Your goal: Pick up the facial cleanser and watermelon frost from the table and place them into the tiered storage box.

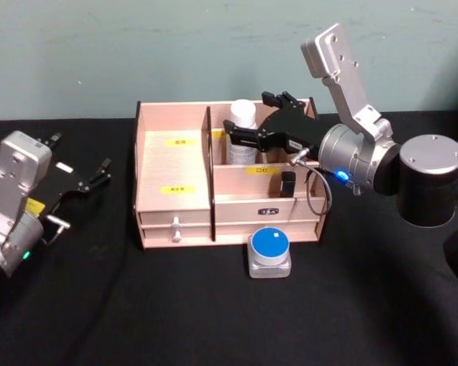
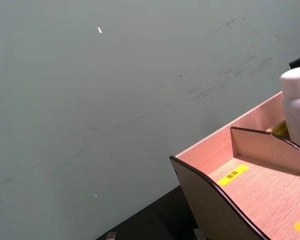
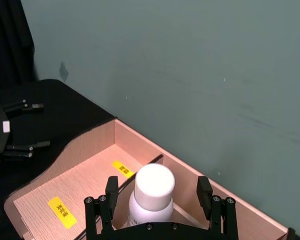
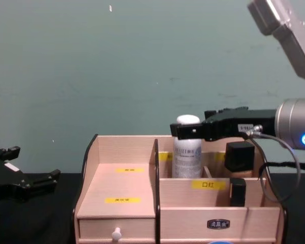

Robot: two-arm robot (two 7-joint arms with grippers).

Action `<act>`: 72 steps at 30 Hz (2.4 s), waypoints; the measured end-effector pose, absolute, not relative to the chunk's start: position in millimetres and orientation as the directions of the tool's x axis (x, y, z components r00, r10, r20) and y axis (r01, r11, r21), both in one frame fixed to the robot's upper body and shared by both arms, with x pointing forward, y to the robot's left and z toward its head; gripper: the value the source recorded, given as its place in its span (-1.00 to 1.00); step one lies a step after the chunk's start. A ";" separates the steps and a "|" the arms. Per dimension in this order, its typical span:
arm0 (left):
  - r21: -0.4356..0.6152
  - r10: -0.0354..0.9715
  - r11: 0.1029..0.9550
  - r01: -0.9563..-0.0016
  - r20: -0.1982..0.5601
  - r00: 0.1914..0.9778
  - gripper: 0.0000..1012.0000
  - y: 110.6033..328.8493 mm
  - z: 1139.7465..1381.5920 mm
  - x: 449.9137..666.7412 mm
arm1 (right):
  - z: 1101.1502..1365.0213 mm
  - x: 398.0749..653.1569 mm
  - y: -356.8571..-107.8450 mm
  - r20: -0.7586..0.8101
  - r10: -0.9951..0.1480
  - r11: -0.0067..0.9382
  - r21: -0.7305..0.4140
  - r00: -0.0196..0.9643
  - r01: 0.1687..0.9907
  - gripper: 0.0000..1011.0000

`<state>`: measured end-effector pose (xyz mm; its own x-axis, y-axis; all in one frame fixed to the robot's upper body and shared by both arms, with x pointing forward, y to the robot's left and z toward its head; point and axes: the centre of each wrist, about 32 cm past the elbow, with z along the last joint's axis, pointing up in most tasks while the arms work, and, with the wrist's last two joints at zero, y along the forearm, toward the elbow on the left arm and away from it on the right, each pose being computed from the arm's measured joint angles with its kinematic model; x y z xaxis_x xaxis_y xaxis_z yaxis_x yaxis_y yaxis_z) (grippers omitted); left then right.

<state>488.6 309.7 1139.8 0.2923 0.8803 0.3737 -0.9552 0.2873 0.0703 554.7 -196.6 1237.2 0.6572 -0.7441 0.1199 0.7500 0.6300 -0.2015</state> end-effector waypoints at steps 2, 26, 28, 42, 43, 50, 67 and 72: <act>0.070 0.880 0.287 -0.955 0.374 0.292 0.98 309.6 1139.8 488.6 | 1240.0 552.2 -197.7 0.124 -0.744 0.631 -0.190 0.656 0.752 0.98; 0.070 0.880 0.287 -0.955 0.374 0.292 0.98 309.7 1139.8 488.6 | 1272.3 462.3 -220.1 0.116 -0.730 0.643 -0.217 0.673 0.735 0.98; 0.070 0.880 0.287 -0.955 0.374 0.292 0.98 309.6 1139.8 488.6 | 1271.8 450.3 -222.0 0.109 -0.729 0.643 -0.227 0.675 0.731 0.98; 0.070 0.880 0.287 -0.955 0.374 0.292 0.98 309.7 1139.8 488.6 | 1249.7 393.8 -233.7 0.052 -0.748 0.608 -0.348 0.662 0.714 0.98; 0.070 0.880 0.287 -0.955 0.374 0.292 0.98 309.7 1139.8 488.6 | 1248.2 392.5 -234.0 0.049 -0.749 0.605 -0.353 0.660 0.713 0.98; 0.070 0.880 0.287 -0.955 0.374 0.292 0.98 309.7 1139.8 488.6 | 1228.9 384.0 -237.4 0.019 -0.773 0.569 -0.420 0.634 0.707 0.98; 0.070 0.880 0.287 -0.955 0.374 0.292 0.98 309.7 1139.8 488.6 | 1200.8 396.7 -229.4 -0.009 -0.775 0.551 -0.499 0.632 0.669 0.98; 0.070 0.880 0.287 -0.955 0.374 0.292 0.98 309.7 1139.8 488.6 | 1195.1 403.8 -225.7 -0.022 -0.768 0.561 -0.504 0.640 0.657 0.98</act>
